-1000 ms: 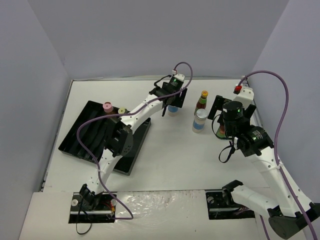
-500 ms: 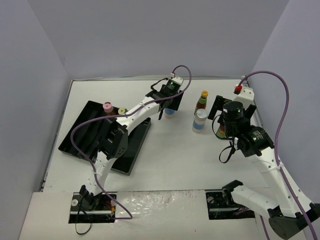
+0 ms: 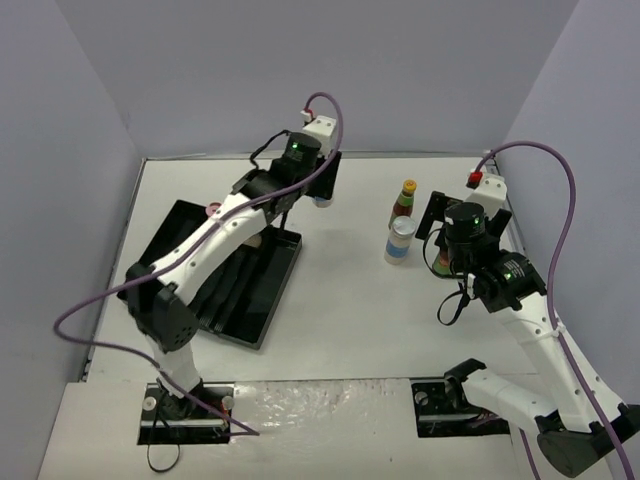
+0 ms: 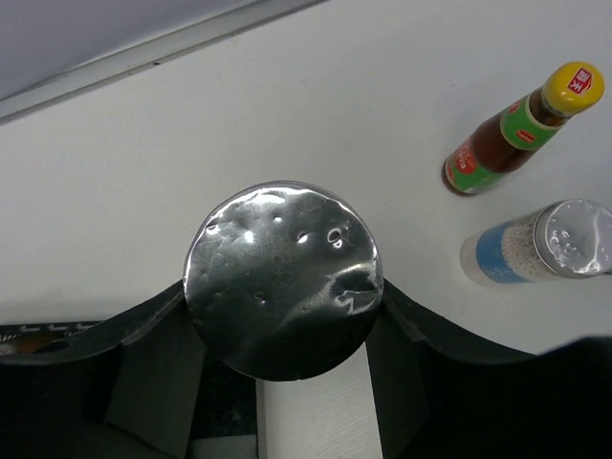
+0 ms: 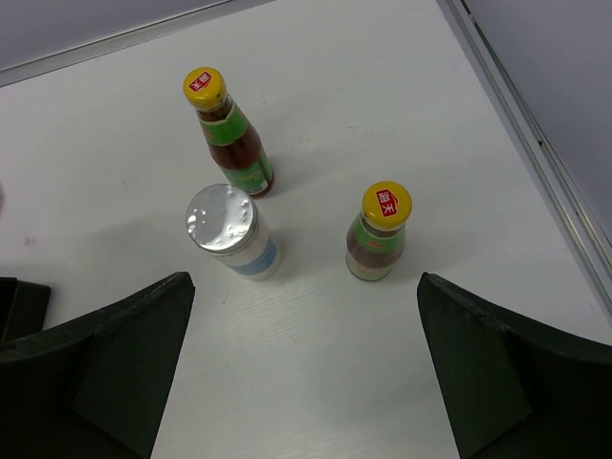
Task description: Organize the condiment bottles
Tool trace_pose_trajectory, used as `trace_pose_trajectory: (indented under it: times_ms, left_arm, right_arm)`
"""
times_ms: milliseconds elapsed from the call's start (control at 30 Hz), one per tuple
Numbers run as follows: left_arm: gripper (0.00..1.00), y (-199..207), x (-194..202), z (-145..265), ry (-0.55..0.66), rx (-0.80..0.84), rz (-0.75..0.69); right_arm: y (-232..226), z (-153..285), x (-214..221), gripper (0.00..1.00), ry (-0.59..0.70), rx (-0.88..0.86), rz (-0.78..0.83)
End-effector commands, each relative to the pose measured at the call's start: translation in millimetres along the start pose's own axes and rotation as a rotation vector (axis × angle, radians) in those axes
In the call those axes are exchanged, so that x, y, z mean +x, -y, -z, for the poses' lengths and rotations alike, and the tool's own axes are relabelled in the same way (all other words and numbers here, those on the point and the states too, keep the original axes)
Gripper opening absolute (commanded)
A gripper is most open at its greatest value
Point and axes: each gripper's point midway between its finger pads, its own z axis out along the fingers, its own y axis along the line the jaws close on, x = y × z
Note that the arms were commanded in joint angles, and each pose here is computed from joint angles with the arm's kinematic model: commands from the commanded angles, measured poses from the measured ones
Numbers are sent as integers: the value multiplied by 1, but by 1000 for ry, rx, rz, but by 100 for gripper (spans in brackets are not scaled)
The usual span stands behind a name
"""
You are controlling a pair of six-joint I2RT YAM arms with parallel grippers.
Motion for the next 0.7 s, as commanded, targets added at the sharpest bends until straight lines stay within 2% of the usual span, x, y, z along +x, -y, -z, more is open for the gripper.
trace_pose_trajectory:
  times_ms: [0, 267, 400, 667]
  left_arm:
    - [0, -66, -62, 82, 220, -139, 115]
    - [0, -205, -21, 165, 263, -511, 300]
    - [0, -249, 4, 179, 249, -627, 356]
    - [0, -307, 42, 166, 208, -730, 468]
  right_arm:
    - [2, -3, -8, 100, 45, 20, -35]
    - [-4, -6, -5, 100, 40, -4, -38]
    - [-8, -8, -3, 100, 39, -17, -41]
    - [-10, -8, -2, 100, 38, -33, -39]
